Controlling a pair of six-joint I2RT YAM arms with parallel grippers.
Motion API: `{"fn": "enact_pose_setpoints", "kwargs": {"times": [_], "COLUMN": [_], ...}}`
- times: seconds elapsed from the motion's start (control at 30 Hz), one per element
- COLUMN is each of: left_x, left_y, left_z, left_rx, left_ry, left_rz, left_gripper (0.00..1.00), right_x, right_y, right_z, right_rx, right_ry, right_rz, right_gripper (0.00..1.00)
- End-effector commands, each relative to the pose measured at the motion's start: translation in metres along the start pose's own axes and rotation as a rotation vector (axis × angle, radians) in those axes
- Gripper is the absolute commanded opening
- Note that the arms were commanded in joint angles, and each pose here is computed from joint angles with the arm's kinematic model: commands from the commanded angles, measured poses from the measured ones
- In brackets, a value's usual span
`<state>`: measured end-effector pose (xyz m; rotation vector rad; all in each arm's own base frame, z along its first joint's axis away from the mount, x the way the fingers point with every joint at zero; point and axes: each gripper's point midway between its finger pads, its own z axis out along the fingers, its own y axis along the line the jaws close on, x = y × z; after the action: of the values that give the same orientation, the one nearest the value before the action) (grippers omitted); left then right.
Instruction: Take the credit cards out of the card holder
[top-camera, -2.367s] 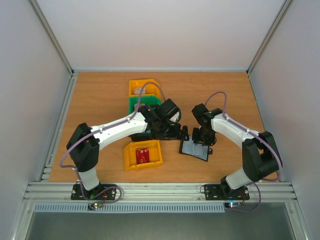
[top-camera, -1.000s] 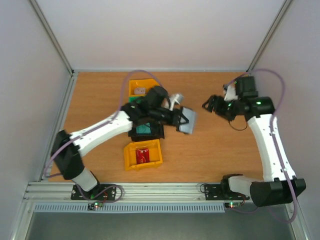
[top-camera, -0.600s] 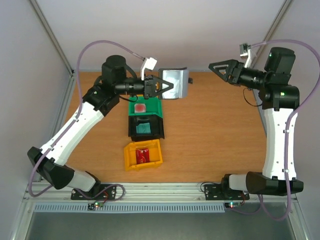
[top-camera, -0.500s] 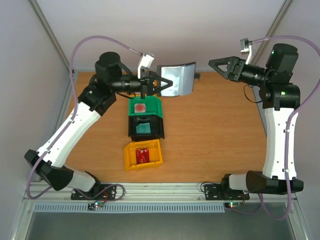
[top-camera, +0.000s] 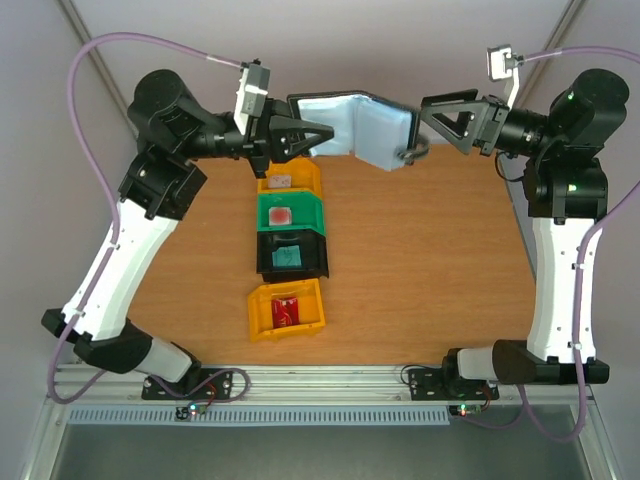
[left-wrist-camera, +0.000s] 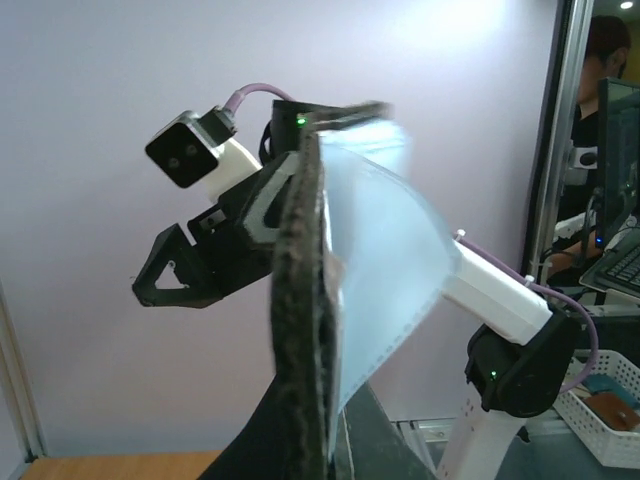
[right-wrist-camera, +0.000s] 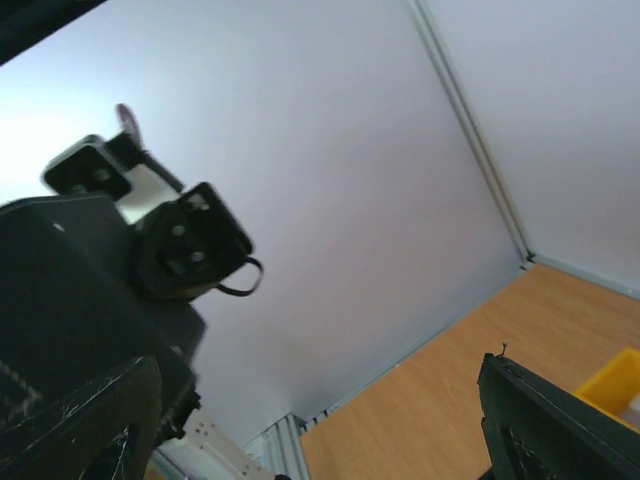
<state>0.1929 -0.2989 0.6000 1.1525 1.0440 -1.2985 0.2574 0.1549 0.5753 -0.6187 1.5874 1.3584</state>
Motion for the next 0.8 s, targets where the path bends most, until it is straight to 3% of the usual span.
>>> {"fn": "enact_pose_setpoints", "kwargs": {"times": [0.0, 0.13, 0.23, 0.37, 0.5, 0.6, 0.7, 0.77], "left_x": [-0.012, -0.017, -0.017, 0.008, 0.038, 0.03, 0.024, 0.022], "left_y": [0.014, 0.022, 0.029, 0.072, 0.077, 0.063, 0.057, 0.058], "left_z": [0.006, 0.009, 0.01, 0.002, -0.009, -0.008, -0.003, -0.003], "left_rx": [-0.016, -0.036, -0.077, -0.42, -0.531, -0.472, -0.438, -0.438], "left_ry": [-0.04, -0.057, -0.053, 0.04, 0.153, 0.099, 0.07, 0.066], "left_rz": [0.07, 0.058, 0.002, -0.158, -0.195, -0.171, -0.172, -0.173], "left_gripper": [0.0, 0.0, 0.0, 0.0, 0.0, 0.0, 0.0, 0.0], "right_x": [-0.011, -0.003, 0.006, -0.006, -0.002, 0.005, 0.008, 0.008], "right_y": [0.039, 0.05, 0.043, 0.011, 0.008, 0.013, 0.021, 0.032], "right_z": [0.004, 0.009, 0.007, 0.006, 0.007, 0.013, 0.024, 0.027], "right_rx": [-0.121, -0.173, -0.115, 0.127, 0.251, 0.205, 0.105, 0.022], "right_ry": [0.022, 0.063, 0.064, -0.026, -0.041, -0.023, 0.012, 0.032], "right_rz": [-0.073, -0.073, -0.074, -0.09, -0.182, -0.174, -0.15, -0.162], "right_gripper": [0.87, 0.87, 0.87, 0.86, 0.86, 0.83, 0.68, 0.7]}}
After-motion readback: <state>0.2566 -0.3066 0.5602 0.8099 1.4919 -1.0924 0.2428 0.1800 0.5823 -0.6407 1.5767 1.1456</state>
